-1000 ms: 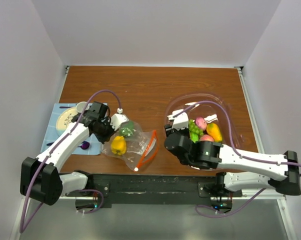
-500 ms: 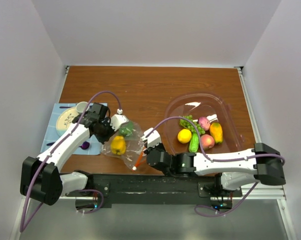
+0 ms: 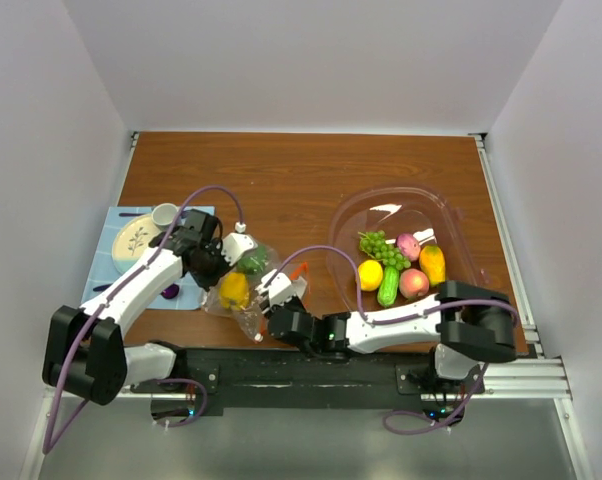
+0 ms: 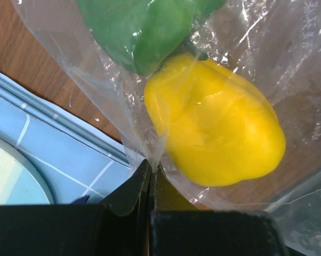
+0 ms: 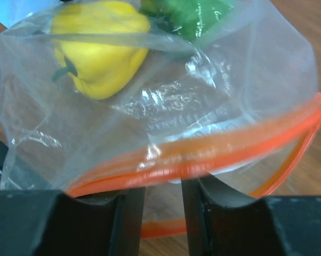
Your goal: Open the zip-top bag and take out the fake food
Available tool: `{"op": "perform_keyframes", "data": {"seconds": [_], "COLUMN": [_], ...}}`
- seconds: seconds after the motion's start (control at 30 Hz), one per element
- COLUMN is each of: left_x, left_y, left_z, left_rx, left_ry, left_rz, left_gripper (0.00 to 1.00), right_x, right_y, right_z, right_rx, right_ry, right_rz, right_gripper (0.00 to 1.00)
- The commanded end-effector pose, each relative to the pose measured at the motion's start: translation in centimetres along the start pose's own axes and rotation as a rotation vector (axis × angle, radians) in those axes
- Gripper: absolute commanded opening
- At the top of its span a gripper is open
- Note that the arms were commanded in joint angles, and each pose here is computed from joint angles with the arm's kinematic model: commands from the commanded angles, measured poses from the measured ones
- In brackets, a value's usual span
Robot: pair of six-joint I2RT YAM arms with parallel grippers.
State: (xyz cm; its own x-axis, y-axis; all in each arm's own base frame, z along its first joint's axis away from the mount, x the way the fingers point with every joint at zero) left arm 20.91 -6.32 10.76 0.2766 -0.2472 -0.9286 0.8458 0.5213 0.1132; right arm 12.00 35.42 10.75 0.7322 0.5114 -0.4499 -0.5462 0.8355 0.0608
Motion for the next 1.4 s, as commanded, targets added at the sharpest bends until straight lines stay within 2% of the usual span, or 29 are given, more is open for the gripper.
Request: {"op": "perform_keyframes", "data": {"seconds": [0.0, 0.23, 0.3, 0.6, 0.8, 0.97, 1.07, 1.17, 1.2, 1.23, 1.27, 1.33, 1.37], "left_x": [0.9, 1.4, 1.6, 1.6, 1.1, 0.7, 0.8, 1.1, 1.2, 1.3, 1.2, 1.4, 1.4], "left_y": [-0.1, -1.1, -1.7, -3.5, -4.5, -5.2, -4.8, -4.0, -3.7, -3.5, -3.3, -2.6, -2.3], "left_z": [-0.3, -0.5, -0.5, 0.3, 1.4, 1.7, 1.5, 1.3, 1.1, 1.2, 1.2, 1.2, 1.0], "left_rx": [0.013, 0.021, 0.035, 0.088, 0.116, 0.131, 0.138, 0.142, 0.137, 0.136, 0.137, 0.129, 0.117], "left_ry": [0.01, 0.016, 0.023, 0.013, -0.028, -0.041, -0.032, -0.01, 0.002, 0.001, 0.0, 0.004, 0.007], "left_rz": [-0.005, -0.052, -0.068, -0.164, -0.262, -0.32, -0.285, -0.225, -0.203, -0.19, -0.176, -0.136, -0.125], "left_gripper": [0.0, 0.0, 0.0, 0.0, 0.0, 0.0, 0.0, 0.0, 0.0, 0.0, 0.0, 0.0, 0.0], "right_x": [1.3, 3.6, 4.1, 5.4, 6.1, 7.0, 7.1, 6.7, 6.5, 6.4, 6.0, 5.5, 5.2], "right_y": [2.8, 4.9, 5.0, 5.2, 6.2, 7.0, 7.1, 6.7, 6.4, 6.3, 6.2, 5.5, 5.2], "right_z": [2.5, 1.9, 1.6, 2.3, 2.7, 1.4, 0.8, 0.3, 0.0, 0.1, 0.3, 0.3, 0.4], "right_rx": [0.122, 0.197, 0.185, 0.129, 0.121, 0.1, 0.1, 0.101, 0.094, 0.092, 0.09, 0.09, 0.094], "right_ry": [-0.098, -0.106, -0.105, -0.128, -0.112, -0.075, -0.049, -0.035, -0.027, -0.024, -0.023, -0.022, -0.027], "right_rz": [0.05, 0.05, 0.033, -0.02, 0.04, 0.065, 0.083, 0.09, 0.089, 0.089, 0.09, 0.075, 0.071], "right_gripper": [0.41, 0.77, 0.83, 0.86, 0.86, 0.85, 0.79, 0.66, 0.53, 0.47, 0.31, 0.15, 0.0]}}
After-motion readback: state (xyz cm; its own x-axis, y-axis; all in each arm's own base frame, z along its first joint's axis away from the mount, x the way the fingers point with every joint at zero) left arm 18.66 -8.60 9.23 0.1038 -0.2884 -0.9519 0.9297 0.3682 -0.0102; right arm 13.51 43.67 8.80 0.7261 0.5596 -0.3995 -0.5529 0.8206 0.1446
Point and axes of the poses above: each gripper's point midway between its finger pads, its own x axis out along the fingers, its own y axis along the line the jaws close on, z = x × y, the point moved 5 cm from there along -x, back along the fingers, and after that the axes turned 7 degrees about x, right-handed, at the moved point
